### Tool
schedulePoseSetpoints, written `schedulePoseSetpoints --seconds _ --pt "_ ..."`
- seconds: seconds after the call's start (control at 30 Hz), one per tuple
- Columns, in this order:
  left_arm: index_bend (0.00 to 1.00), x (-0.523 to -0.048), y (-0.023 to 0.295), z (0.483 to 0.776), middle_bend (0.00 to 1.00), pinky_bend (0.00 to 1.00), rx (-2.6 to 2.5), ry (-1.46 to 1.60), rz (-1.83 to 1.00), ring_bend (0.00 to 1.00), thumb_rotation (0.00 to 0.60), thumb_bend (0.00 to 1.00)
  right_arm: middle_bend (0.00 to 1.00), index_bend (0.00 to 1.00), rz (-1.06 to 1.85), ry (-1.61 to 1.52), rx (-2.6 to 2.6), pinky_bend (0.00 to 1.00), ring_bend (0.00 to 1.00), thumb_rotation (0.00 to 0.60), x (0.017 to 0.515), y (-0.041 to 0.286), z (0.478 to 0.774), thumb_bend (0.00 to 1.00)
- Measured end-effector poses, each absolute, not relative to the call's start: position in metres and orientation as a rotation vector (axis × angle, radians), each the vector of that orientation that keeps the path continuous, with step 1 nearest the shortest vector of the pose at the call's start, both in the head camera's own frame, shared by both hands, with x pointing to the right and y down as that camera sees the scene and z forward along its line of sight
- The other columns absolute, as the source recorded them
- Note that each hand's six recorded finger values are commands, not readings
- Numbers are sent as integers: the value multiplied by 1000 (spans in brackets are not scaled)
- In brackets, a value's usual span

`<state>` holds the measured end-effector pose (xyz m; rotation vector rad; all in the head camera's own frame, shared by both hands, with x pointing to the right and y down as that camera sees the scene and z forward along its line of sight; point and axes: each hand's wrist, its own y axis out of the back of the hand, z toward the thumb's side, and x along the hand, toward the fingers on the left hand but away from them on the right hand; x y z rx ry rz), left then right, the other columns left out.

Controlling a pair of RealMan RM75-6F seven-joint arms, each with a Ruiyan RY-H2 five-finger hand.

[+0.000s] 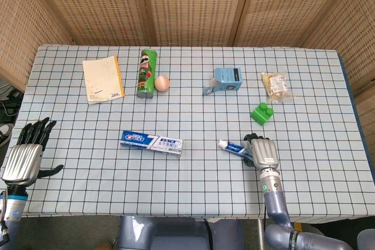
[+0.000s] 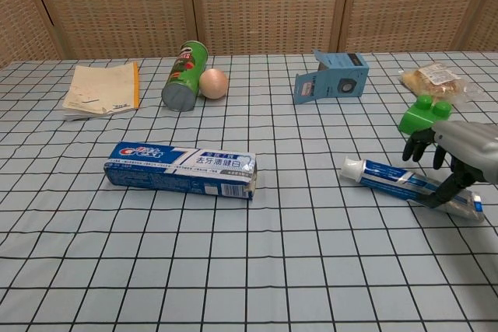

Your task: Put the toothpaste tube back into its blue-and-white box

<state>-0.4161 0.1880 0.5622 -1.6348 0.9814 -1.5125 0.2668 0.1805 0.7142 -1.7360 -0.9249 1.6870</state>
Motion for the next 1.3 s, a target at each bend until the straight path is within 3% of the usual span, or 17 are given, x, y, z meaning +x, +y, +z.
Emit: schedulePoseSetpoints --seconds 0.37,0.57,0.73,0.93,1.3 --pt "0 -416 189 565 0 0 -1630 977 -1524 0 600 0 482 464 1724 -892 -1751 444 498 600 272 184 727 422" --pt "0 -416 188 566 0 0 -1630 974 -1528 0 600 0 582 569 1752 -891 -1737 445 597 600 280 183 731 492" --pt "0 -415 189 567 0 0 -1631 971 -1530 0 600 0 659 658 1767 -878 -1744 507 669 600 283 184 733 611" --pt "0 -415 189 568 0 0 -1630 963 -1534 0 600 0 684 689 1741 -895 -1773 534 695 600 282 183 730 719" --pt "0 -408 183 583 0 0 -1657 906 -1539 0 600 0 688 694 1595 -921 -1830 541 699 600 287 167 702 722"
